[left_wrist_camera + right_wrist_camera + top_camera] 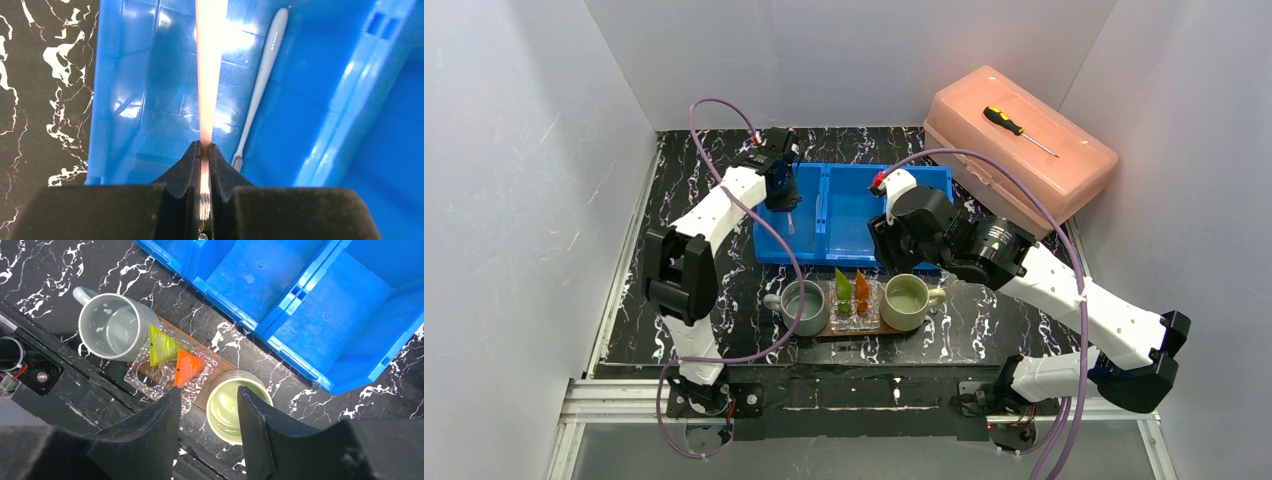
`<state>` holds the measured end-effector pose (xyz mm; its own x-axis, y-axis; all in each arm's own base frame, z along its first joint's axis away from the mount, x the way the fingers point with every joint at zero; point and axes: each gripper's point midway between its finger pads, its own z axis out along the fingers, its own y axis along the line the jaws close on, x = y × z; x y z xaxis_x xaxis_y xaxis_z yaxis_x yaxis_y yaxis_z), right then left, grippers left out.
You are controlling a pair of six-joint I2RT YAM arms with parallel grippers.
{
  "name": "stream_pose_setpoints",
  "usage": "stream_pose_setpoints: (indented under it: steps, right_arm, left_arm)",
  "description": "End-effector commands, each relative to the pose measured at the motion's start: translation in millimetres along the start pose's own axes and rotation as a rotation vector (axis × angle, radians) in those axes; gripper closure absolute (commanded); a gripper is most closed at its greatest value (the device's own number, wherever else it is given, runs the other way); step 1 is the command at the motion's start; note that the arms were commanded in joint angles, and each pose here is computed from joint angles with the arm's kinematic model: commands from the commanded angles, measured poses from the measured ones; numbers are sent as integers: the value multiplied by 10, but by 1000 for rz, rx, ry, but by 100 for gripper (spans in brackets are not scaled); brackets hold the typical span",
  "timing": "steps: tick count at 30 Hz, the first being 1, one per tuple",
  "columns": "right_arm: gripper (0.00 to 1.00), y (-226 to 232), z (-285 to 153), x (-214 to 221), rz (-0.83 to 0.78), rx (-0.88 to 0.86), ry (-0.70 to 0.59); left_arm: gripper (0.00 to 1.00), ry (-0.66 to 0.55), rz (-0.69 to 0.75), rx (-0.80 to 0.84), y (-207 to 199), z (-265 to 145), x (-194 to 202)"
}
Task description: Prepare toiletry sets of a toothbrush and toothpaste on the tray
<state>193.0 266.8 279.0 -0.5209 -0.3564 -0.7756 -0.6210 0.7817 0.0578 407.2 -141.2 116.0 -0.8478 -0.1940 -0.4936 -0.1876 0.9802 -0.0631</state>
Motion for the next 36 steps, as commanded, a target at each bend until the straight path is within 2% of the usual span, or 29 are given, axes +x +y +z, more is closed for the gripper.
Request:
stream_pose_setpoints:
  steps: [1,11,17,24,29,36]
  right_arm:
    - [47,91,-131,-187,34,-54,-66]
    - [39,214,-174,-320,48,-118,-106]
    - [36,364,-183,-392,64,-199,-139]
    - [26,509,-322,-577,71,-300,-238]
    - [23,571,-385,-644,57,-341,-266]
    - [22,795,-439,-708,92,-465,-285]
  left_arm:
    - [100,-60,-10,64,-36,-381,-147]
    - [100,-108,9,303,-261,-1077,-194]
    - [100,-82,45,493,-453,-1510,-81]
    - [100,-24,116,737,-668,-1982,148]
    - [100,18,150,863,-724,-2243,331]
    - [100,63,53,966,-775,-2465,465]
